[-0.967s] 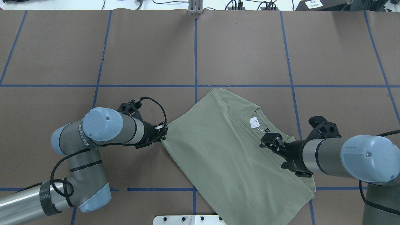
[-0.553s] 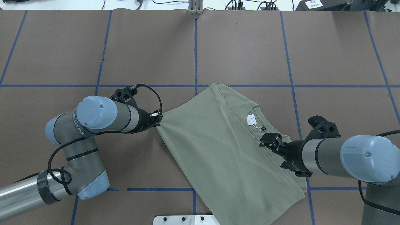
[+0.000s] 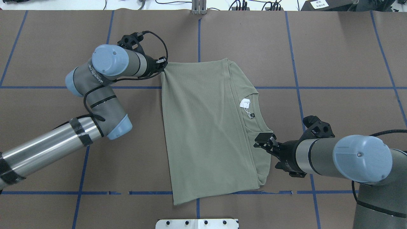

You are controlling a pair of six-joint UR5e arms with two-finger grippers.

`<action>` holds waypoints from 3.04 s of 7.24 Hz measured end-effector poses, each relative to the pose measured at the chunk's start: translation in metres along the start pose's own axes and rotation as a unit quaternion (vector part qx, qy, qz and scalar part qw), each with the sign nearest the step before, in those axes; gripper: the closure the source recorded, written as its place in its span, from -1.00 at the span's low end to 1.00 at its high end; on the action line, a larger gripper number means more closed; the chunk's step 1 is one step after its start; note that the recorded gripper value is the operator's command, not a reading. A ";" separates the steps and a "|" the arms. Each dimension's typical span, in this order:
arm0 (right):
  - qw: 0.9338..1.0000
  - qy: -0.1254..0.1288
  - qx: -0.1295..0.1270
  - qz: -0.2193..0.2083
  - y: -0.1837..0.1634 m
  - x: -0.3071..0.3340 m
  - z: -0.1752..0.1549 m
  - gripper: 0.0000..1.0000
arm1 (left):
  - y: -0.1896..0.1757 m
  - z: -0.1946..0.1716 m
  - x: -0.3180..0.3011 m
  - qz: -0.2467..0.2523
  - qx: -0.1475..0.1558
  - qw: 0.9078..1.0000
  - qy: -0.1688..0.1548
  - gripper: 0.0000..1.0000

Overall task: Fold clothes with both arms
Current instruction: 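Drag the shirt with both grippers to straighten it on the table, then release the shirt and move the left gripper to its near edge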

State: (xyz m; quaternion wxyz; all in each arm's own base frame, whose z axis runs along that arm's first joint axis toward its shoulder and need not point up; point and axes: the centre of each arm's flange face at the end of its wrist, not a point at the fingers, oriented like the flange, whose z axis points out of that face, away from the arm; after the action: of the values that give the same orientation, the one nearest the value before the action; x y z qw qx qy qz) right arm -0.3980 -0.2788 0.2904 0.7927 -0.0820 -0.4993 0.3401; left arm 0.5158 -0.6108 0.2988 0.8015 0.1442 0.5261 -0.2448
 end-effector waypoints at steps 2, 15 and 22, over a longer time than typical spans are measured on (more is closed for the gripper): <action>1.000 -0.005 0.000 0.001 0.003 -0.010 0.007 -1.00 | -0.054 0.031 0.017 0.017 0.027 0.999 0.013 -0.05; 0.996 0.021 0.078 0.029 0.086 -0.022 0.126 -0.96 | -0.049 -0.026 -0.031 0.004 -0.014 0.998 0.059 -0.13; 0.995 0.032 0.089 0.031 0.080 -0.022 0.137 0.94 | -0.046 -0.032 -0.034 0.006 -0.017 0.998 0.063 -0.12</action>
State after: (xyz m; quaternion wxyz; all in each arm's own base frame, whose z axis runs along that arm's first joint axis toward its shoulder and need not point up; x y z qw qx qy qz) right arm -0.5572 -0.2609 0.3033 0.8013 -0.0371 -0.4388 0.4049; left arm 0.4543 -0.6257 0.3179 0.7703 0.1484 0.5792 -0.2217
